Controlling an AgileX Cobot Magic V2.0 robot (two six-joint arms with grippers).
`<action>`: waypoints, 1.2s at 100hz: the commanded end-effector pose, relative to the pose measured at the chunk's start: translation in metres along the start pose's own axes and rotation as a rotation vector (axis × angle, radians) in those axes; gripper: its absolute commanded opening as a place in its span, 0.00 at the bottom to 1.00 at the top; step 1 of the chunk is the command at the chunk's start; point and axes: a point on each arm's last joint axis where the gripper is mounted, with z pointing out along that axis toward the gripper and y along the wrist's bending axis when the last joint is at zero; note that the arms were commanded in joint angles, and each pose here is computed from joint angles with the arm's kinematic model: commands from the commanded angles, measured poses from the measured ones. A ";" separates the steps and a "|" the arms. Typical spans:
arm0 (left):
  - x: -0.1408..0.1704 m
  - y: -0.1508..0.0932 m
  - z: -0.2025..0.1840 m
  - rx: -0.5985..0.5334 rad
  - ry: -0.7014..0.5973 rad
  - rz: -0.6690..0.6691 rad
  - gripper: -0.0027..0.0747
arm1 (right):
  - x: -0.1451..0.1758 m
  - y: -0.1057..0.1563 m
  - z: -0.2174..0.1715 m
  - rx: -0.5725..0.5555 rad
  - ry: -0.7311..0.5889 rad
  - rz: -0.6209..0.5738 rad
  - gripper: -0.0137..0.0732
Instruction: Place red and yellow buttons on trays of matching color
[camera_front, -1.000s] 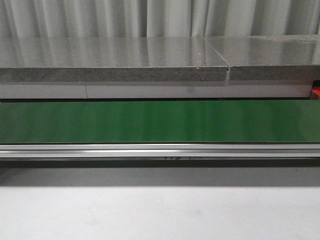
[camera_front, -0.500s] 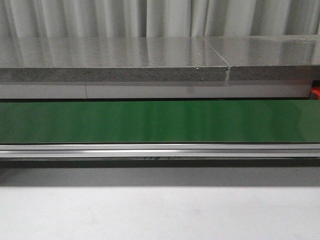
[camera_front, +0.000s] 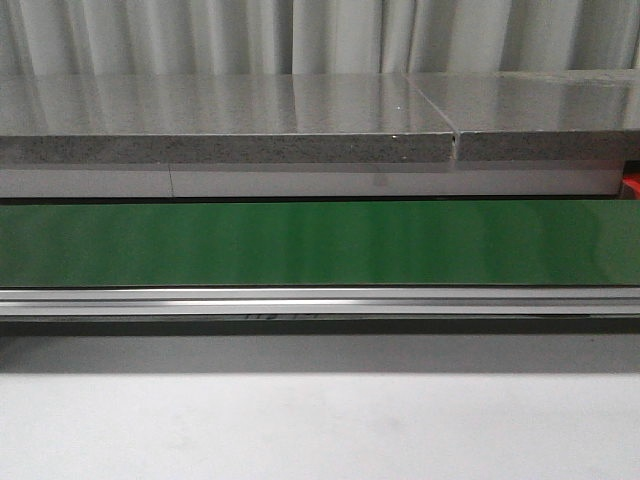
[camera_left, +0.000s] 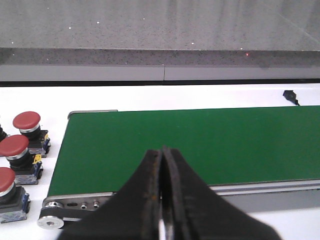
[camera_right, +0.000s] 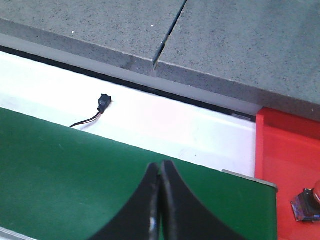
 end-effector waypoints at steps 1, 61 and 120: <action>-0.016 -0.001 -0.003 0.009 -0.100 -0.006 0.01 | -0.014 -0.002 -0.008 0.028 -0.096 -0.006 0.08; -0.018 -0.001 -0.004 0.008 -0.126 -0.006 0.01 | -0.014 -0.002 -0.008 0.028 -0.096 -0.006 0.08; -0.018 -0.001 -0.003 0.008 -0.124 -0.006 0.87 | -0.014 -0.002 -0.008 0.028 -0.096 -0.006 0.08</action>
